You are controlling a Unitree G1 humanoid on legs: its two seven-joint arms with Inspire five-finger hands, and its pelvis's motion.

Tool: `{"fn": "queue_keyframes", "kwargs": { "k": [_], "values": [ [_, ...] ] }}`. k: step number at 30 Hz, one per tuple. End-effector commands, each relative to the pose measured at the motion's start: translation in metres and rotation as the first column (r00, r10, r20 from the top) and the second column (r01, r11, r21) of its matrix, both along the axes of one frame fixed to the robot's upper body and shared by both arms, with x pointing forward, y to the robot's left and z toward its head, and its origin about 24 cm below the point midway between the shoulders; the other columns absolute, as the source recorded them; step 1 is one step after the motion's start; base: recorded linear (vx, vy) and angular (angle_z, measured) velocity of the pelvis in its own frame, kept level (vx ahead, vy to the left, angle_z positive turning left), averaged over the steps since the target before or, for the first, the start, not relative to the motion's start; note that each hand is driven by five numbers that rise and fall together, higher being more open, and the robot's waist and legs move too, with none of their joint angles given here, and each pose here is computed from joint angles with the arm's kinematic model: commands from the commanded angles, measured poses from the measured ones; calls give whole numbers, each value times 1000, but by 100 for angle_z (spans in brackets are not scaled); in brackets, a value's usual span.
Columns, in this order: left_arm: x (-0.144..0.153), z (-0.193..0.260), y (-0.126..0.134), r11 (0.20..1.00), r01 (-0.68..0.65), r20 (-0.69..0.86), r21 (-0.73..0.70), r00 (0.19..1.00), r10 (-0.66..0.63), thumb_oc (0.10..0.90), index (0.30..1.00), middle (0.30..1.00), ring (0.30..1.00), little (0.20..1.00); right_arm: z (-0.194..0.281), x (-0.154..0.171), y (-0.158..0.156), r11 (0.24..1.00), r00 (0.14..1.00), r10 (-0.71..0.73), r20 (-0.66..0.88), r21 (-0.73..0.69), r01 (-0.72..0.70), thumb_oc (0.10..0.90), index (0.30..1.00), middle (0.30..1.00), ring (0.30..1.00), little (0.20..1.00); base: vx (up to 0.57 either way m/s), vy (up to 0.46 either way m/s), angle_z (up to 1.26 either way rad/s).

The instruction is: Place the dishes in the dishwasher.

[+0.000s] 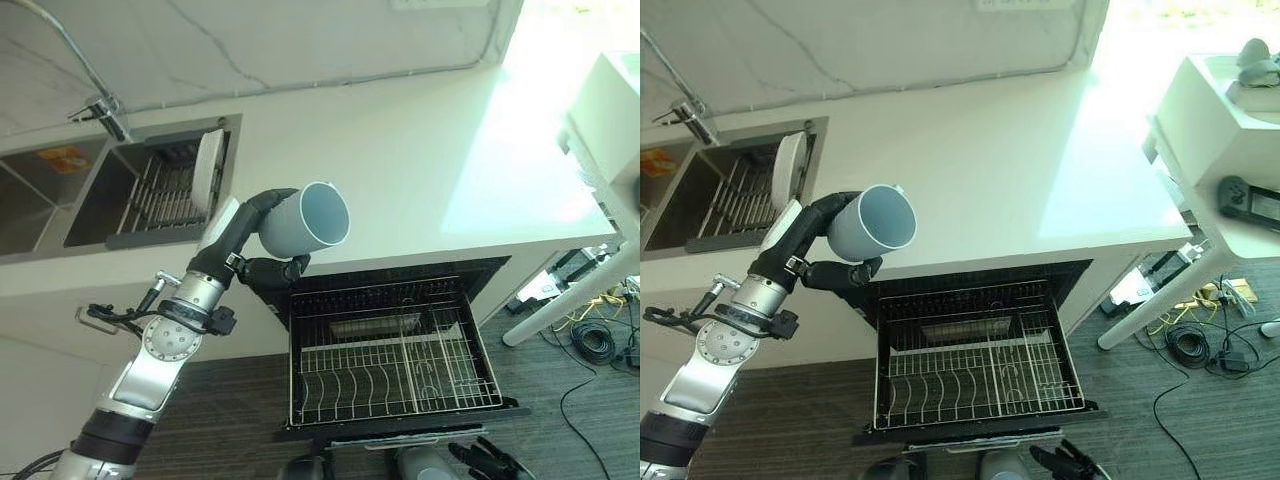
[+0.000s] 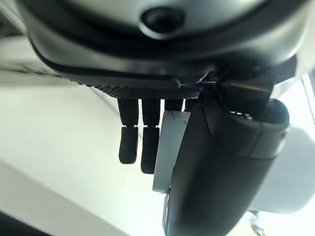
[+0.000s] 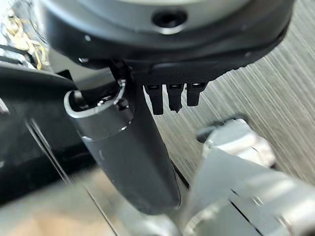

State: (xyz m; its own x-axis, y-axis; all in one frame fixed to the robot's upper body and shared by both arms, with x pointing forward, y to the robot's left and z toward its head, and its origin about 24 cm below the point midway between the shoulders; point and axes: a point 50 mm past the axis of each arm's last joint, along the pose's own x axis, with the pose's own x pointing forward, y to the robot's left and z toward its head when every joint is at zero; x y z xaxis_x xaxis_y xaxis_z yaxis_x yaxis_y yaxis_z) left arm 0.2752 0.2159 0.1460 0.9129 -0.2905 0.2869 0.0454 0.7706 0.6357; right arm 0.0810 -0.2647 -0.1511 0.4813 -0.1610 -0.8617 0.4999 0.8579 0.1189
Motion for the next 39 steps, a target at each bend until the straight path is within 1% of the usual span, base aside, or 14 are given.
{"fn": "queue_keyframes", "kwargs": {
  "k": [1,9,13,18,20,23,28,29,30,31,33,34,38,39],
  "values": [
    [-5,58,0,997,42,287,-57,958,-24,400,300,300,300,300,1,-5,-5,999,999,-45,0,-14,45,800,900,900,900,900,10,-6,6],
    [-5,58,0,997,46,279,-55,960,-28,400,300,300,300,300,-1,-8,-2,996,996,-91,-2,-15,91,800,900,900,900,900,3,-11,-8],
    [-4,57,0,996,57,270,-66,962,-37,400,300,300,300,300,1,-8,-8,987,987,-155,27,-23,156,800,900,900,900,900,6,-12,-7],
    [-4,54,-5,990,105,244,-95,966,-79,400,300,300,300,300,12,-3,-26,947,940,-307,151,-50,318,800,900,900,900,900,-5,-5,-11],
    [-4,55,-7,984,131,238,-118,966,-100,400,300,300,300,300,18,0,-33,936,922,-325,208,-70,345,800,900,900,900,900,-11,20,-17],
    [-2,55,-10,970,172,233,-174,964,-129,400,300,300,300,300,30,7,-43,927,908,-290,302,-146,345,800,900,900,900,900,-33,46,-29],
    [2,51,-18,946,223,215,-236,961,-173,400,300,300,300,300,56,26,-55,887,813,-303,497,-164,431,800,900,900,900,900,-16,35,-51],
    [3,49,-20,928,244,206,-281,960,-190,400,300,300,300,300,73,36,-61,881,755,-283,591,-151,448,800,900,900,900,900,2,37,-45],
    [3,48,-21,922,250,203,-295,960,-195,400,300,300,300,300,77,38,-62,879,740,-276,613,-151,452,800,900,900,900,900,8,42,-49],
    [4,46,-21,909,262,195,-324,959,-206,400,300,300,300,300,87,44,-65,877,703,-255,664,-147,457,800,900,900,900,900,19,39,-45],
    [5,43,-25,887,271,182,-374,959,-217,400,300,300,300,300,111,56,-65,872,631,-185,753,-170,458,800,900,900,900,900,-14,42,-52],
    [6,40,-26,872,267,175,-410,961,-213,400,300,300,300,300,132,67,-65,868,582,-126,803,-195,457,800,900,900,900,900,-17,53,-53],
    [6,30,-27,825,247,161,-509,968,-190,400,300,300,300,300,178,75,-65,820,476,37,879,-298,489,800,900,900,900,900,4,52,-64],
    [6,26,-28,799,244,155,-550,970,-189,400,300,300,300,300,191,76,-64,809,429,76,900,-307,501,800,900,900,900,900,25,60,-74]
  ]
}}
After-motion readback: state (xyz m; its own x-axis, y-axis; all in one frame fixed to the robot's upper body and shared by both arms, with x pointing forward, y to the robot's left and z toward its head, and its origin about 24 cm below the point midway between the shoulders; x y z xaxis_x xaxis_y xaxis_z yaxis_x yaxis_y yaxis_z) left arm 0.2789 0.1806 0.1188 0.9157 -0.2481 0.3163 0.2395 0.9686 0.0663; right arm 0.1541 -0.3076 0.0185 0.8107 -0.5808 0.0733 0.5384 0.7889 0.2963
